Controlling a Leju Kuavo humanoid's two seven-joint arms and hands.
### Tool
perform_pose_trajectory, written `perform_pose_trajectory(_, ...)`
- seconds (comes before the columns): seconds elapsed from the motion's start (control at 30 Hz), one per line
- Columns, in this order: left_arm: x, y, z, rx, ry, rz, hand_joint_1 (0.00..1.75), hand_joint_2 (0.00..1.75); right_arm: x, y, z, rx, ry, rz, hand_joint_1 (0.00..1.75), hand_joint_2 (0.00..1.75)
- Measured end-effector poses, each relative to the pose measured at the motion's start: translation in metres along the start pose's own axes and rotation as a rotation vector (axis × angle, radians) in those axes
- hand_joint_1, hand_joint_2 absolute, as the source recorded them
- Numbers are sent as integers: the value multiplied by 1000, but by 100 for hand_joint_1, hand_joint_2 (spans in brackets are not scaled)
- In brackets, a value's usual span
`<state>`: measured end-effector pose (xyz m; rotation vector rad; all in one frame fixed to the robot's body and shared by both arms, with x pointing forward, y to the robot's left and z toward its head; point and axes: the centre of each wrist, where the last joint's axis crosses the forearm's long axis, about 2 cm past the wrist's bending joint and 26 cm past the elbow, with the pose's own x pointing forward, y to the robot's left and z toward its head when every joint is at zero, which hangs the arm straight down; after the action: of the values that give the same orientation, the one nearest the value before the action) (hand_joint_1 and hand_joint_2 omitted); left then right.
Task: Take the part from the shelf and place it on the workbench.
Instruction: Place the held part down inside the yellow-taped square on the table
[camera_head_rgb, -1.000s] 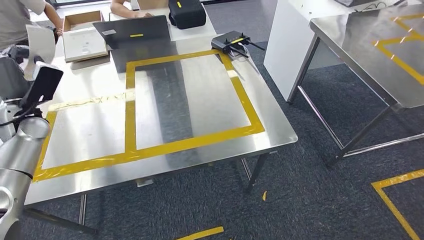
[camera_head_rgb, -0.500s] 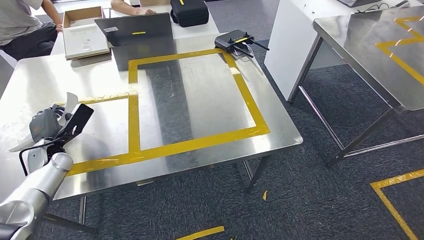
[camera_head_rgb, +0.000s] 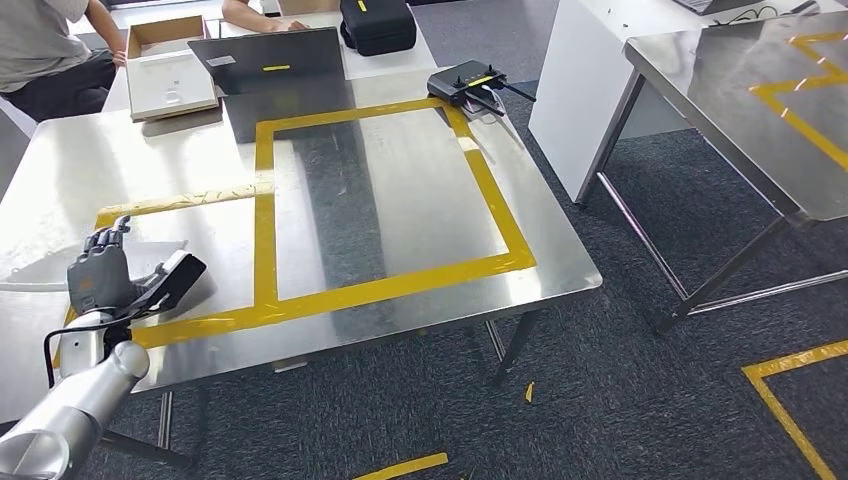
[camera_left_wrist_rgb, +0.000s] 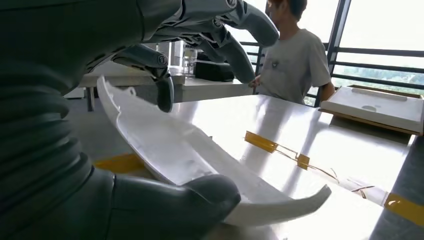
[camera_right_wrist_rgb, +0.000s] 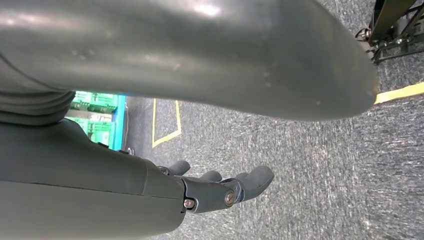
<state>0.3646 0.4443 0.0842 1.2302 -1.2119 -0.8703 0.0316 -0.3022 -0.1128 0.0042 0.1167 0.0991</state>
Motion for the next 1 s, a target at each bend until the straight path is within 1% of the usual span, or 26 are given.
perform_pose_trajectory(0.1, 3, 9, -9, 45, -41, -5, 0, 0, 1, 2, 0, 2, -2, 5, 0, 0)
perform_pose_trajectory(0.17, 5, 18, -16, 85, -92, -19, 0, 0, 2, 3, 0, 4, -2, 7, 0, 0)
perform_pose_trajectory(0.27, 9, 40, -34, 163, -182, -42, 0, 0, 2, 5, 0, 8, -3, 7, 0, 0)
perform_pose_trajectory(0.43, 23, 92, -70, 336, -330, -8, 0, 0, 3, 10, 0, 17, -7, -8, 0, 0)
perform_pose_trajectory(0.53, 32, 124, -88, 456, -383, 49, 0, 0, 3, 15, 0, 26, -8, -16, 0, 0)
perform_pose_trajectory(0.63, 45, 159, -102, 588, -426, 106, 0, 0, 5, 20, 1, 31, -12, -26, 0, 0)
perform_pose_trajectory(0.73, 60, 189, -110, 679, -438, 157, 0, 0, 8, 24, 1, 36, -18, -35, 0, 0)
perform_pose_trajectory(0.9, 84, 221, -112, 771, -494, 198, 0, 0, 10, 27, 2, 44, -24, -65, 0, 0)
perform_pose_trajectory(1.0, 93, 241, -113, 835, -525, 193, 0, 0, 14, 32, 3, 53, -32, -84, 0, 0)
